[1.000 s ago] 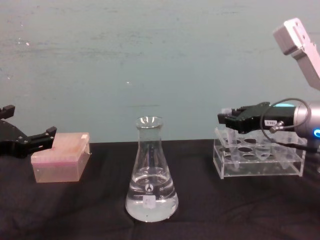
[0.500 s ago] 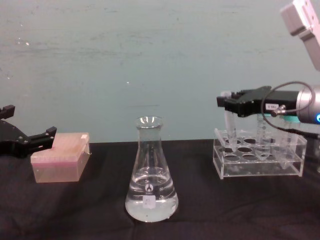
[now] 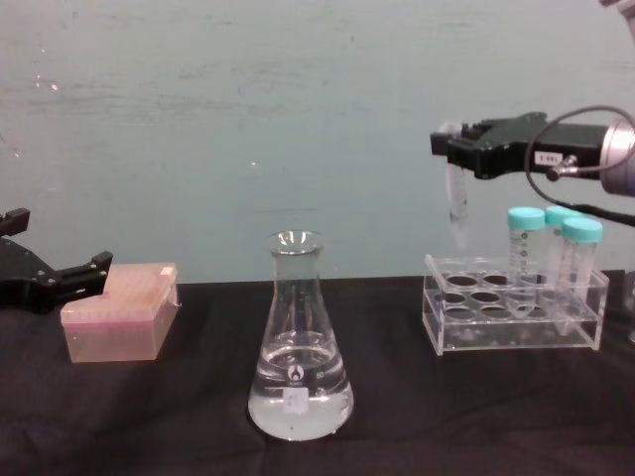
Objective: Pour the liquid from the test tube into the beaker using one hand.
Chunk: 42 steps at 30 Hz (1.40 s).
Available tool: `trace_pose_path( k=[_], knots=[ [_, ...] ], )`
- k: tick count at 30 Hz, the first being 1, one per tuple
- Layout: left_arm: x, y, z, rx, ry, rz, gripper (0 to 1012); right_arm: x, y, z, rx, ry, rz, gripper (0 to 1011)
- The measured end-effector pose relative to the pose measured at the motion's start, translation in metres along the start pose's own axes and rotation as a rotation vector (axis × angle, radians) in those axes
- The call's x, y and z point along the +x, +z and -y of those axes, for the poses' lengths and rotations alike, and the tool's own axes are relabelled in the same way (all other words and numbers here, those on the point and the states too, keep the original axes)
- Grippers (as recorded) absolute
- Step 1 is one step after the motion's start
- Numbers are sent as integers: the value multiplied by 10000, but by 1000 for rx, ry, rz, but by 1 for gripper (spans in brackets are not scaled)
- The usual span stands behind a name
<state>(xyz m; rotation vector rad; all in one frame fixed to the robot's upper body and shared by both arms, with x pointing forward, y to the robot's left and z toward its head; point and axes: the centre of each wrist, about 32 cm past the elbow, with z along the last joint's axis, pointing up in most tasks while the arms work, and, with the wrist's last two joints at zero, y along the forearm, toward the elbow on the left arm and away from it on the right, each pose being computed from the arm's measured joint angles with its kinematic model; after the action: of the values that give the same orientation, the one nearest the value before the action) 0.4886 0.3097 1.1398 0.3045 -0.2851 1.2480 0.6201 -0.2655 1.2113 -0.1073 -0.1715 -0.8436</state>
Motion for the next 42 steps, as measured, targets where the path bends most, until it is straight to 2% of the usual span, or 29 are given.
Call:
trace_pose_path(
  k=[8, 12, 14, 16, 17, 20, 21, 33, 42],
  knots=[
    [0, 0, 0, 0, 0, 0, 1000, -80, 114, 42, 37, 13, 70, 217],
    [0, 0, 0, 0, 0, 0, 1000, -149, 171, 43, 54, 25, 125, 218],
    [0, 0, 0, 0, 0, 0, 1000, -161, 175, 42, 56, 28, 133, 217],
    [0, 0, 0, 0, 0, 0, 1000, -224, 210, 31, 69, 42, 181, 217],
    [0, 0, 0, 0, 0, 0, 1000, -224, 210, 31, 69, 42, 181, 218],
    [0, 0, 0, 0, 0, 0, 1000, -275, 235, 20, 81, 52, 231, 217],
    [0, 0, 0, 0, 0, 0, 1000, -275, 235, 20, 81, 52, 231, 218],
    [0, 0, 0, 0, 0, 0, 1000, -428, 263, 15, 118, 61, 440, 218],
    [0, 0, 0, 0, 0, 0, 1000, -511, 249, 13, 133, 70, 533, 218]
  ],
)
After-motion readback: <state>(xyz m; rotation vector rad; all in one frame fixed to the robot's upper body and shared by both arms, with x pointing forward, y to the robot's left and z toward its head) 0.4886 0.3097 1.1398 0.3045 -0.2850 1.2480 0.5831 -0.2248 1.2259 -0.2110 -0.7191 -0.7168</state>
